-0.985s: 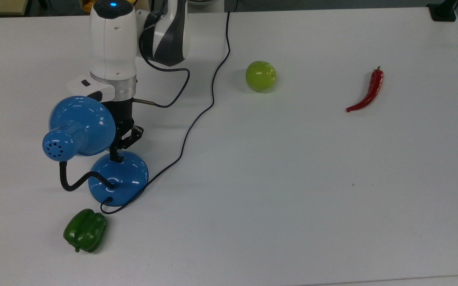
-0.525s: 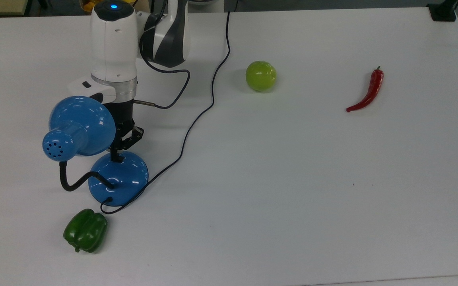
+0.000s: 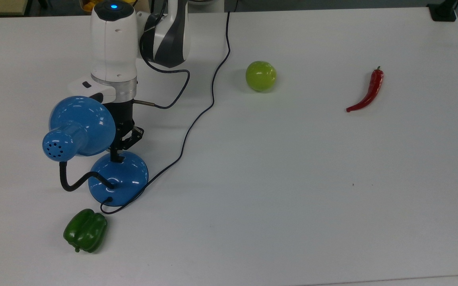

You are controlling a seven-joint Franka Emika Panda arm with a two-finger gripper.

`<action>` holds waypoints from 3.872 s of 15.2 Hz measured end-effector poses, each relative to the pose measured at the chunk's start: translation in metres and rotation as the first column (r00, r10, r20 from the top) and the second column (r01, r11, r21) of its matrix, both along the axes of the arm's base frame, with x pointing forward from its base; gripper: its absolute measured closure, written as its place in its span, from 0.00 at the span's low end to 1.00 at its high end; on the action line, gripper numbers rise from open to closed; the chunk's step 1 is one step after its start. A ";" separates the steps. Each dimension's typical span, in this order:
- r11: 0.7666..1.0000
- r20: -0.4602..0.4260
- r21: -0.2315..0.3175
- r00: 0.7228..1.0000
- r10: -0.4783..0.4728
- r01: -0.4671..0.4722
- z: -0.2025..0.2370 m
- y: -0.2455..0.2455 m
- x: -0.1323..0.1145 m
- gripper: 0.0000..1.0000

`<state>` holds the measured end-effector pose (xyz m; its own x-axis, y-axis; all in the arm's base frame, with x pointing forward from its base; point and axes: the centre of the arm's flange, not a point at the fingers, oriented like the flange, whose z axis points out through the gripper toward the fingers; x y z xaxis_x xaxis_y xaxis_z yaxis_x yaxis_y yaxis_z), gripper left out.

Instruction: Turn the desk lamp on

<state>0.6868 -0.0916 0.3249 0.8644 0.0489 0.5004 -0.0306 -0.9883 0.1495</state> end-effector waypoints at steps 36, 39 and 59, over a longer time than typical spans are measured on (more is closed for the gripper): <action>1.000 0.000 0.001 1.000 0.003 -0.003 -0.002 0.002 -0.003 0.99; 1.000 0.000 0.000 1.000 0.003 -0.003 -0.003 0.002 -0.002 0.99; 1.000 0.025 -0.013 0.999 0.024 -0.024 -0.006 0.004 0.014 0.99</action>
<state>0.7003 -0.0872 0.3191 0.8500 0.0758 0.5212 -0.0110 -0.9868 0.1614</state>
